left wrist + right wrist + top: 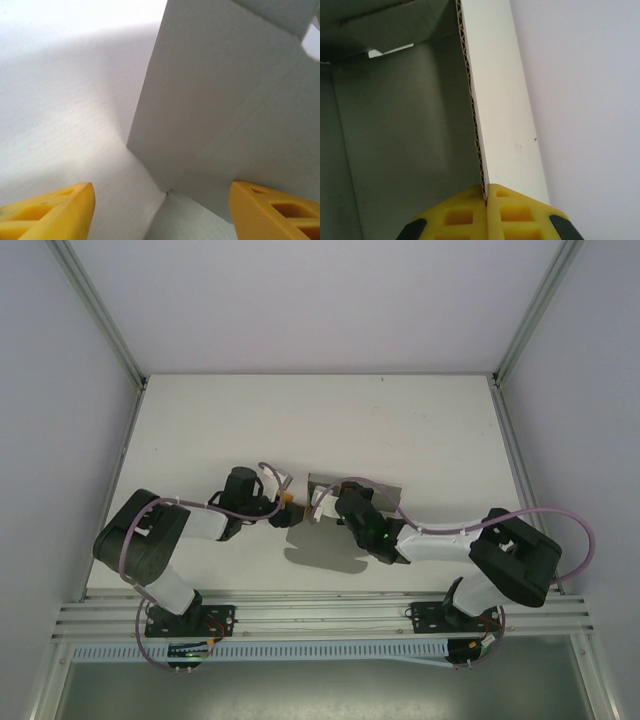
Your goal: Assemble paper box
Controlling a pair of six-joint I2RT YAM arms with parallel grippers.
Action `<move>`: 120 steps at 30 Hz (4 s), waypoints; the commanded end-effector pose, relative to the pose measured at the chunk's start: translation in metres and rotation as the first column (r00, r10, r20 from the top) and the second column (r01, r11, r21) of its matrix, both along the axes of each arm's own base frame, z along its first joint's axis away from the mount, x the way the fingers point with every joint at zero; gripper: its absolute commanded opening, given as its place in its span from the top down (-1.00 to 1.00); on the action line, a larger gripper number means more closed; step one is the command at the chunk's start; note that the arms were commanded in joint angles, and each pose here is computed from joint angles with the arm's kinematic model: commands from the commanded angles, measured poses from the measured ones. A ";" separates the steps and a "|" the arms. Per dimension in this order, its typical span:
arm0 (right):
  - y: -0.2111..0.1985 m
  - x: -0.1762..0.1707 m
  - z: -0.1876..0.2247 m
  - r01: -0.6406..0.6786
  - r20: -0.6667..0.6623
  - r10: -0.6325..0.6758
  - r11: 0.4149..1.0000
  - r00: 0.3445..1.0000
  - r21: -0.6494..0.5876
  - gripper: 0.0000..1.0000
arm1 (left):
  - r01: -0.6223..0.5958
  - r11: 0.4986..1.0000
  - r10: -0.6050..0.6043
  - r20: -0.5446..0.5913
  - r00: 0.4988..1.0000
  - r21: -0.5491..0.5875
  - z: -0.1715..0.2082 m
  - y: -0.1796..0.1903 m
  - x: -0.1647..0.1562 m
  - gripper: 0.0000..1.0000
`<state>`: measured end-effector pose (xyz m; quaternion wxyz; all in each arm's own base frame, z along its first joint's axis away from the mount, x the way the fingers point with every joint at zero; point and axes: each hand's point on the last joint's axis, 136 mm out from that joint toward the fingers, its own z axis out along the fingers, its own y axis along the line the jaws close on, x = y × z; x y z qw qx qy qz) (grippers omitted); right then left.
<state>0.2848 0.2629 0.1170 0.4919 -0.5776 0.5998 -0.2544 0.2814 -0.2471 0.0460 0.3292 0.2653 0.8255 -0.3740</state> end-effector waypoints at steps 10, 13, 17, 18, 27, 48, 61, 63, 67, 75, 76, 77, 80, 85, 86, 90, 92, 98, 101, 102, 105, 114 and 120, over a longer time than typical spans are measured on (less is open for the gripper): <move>-0.003 -0.024 -0.026 -0.039 -0.033 0.034 0.985 0.999 -0.166 1.00 | 0.192 0.980 -0.185 0.105 0.977 -0.056 0.030 -0.015 -0.019 -0.57; -0.001 -0.023 -0.024 -0.029 -0.027 0.025 0.988 0.999 -0.149 1.00 | 0.232 0.971 -0.229 0.046 0.972 -0.060 0.019 -0.020 -0.021 -0.53; 0.002 -0.023 -0.023 -0.033 -0.041 0.028 0.990 0.999 -0.140 1.00 | 0.286 0.951 -0.284 0.039 0.958 -0.117 0.021 -0.024 -0.035 -0.54; 0.001 -0.023 -0.023 -0.033 -0.041 0.027 0.989 0.999 -0.146 1.00 | 0.292 0.949 -0.288 0.047 0.957 -0.120 0.022 -0.024 -0.038 -0.54; 0.007 -0.023 -0.017 -0.051 -0.051 0.045 0.991 0.998 -0.127 1.00 | 0.257 0.964 -0.252 0.069 0.965 -0.072 0.022 -0.030 -0.010 -0.44; 0.009 0.047 0.033 -0.072 0.098 0.078 0.996 0.992 -0.057 1.00 | -0.406 0.911 0.395 0.125 0.910 0.076 0.069 0.063 0.031 -0.78; 0.011 0.077 0.009 -0.116 0.122 0.125 0.990 0.985 -0.081 1.00 | -0.493 0.865 0.491 0.046 0.870 0.099 0.058 0.101 0.086 -0.84; 0.012 0.077 0.008 -0.122 0.124 0.130 0.990 0.984 -0.074 1.00 | -0.428 0.899 0.429 0.009 0.903 0.095 0.048 0.089 0.089 -0.80; 0.010 0.078 0.009 -0.114 0.132 0.124 0.990 0.983 -0.082 1.00 | -0.263 0.964 0.264 -0.010 0.965 0.023 0.040 0.060 0.086 -0.62; 0.010 0.074 0.007 -0.104 0.108 0.114 0.991 0.988 -0.089 1.00 | 0.033 0.993 -0.035 -0.015 0.999 -0.115 0.032 0.012 0.065 -0.43; 0.010 0.074 0.007 -0.103 0.107 0.112 0.991 0.988 -0.089 1.00 | 0.072 0.990 -0.071 0.013 0.997 -0.121 0.034 0.005 0.059 -0.43; 0.010 0.073 0.006 -0.101 0.104 0.111 0.991 0.988 -0.091 1.00 | 0.092 0.990 -0.089 0.032 0.995 -0.110 0.032 0.000 0.056 -0.43; 0.011 0.072 0.004 -0.103 0.091 0.111 0.990 0.990 -0.095 1.00 | 0.133 0.988 -0.131 0.029 0.991 -0.082 0.025 -0.010 0.054 -0.41; 0.013 0.070 0.002 -0.106 0.084 0.114 0.990 0.990 -0.096 1.00 | 0.162 0.982 -0.157 0.052 0.986 -0.098 0.025 -0.022 0.062 -0.41; 0.014 0.069 0.002 -0.108 0.083 0.116 0.990 0.990 -0.094 1.00 | 0.148 0.985 -0.143 0.057 0.988 -0.084 0.023 -0.022 0.067 -0.40; 0.016 0.066 0.000 -0.119 0.065 0.125 0.989 0.990 -0.091 1.00 | 0.061 0.998 -0.060 0.081 0.995 -0.018 0.018 -0.017 0.092 -0.23; 0.018 0.062 -0.003 -0.130 0.040 0.134 0.988 0.990 -0.086 1.00 | 0.039 0.999 -0.038 0.093 0.995 -0.014 0.017 -0.017 0.100 -0.26; 0.023 0.055 -0.017 -0.164 -0.030 0.162 0.983 0.986 -0.085 1.00 | 0.086 0.996 -0.081 0.109 0.991 -0.037 0.020 -0.028 0.112 -0.45; 0.026 0.050 -0.023 -0.182 -0.067 0.178 0.980 0.982 -0.075 1.00 | 0.074 0.997 -0.071 0.114 0.991 -0.022 0.019 -0.029 0.121 -0.45; 0.027 0.049 -0.024 -0.185 -0.081 0.179 0.980 0.981 -0.070 1.00 | 0.071 0.997 -0.068 0.117 0.991 -0.022 0.020 -0.030 0.124 -0.50; 0.029 0.048 -0.032 -0.189 -0.126 0.181 0.980 0.976 -0.062 1.00 | 0.113 0.992 -0.105 0.132 0.986 -0.050 0.026 -0.037 0.124 -0.58; 0.025 0.053 -0.036 -0.167 -0.147 0.159 0.985 0.976 -0.046 1.00 | 0.283 0.952 -0.257 0.196 0.946 -0.118 0.035 -0.051 0.095 -0.60; 0.022 0.053 -0.036 -0.155 -0.144 0.145 0.986 0.979 -0.058 1.00 | 0.178 0.984 -0.171 0.181 0.968 -0.019 0.018 -0.042 0.111 -0.21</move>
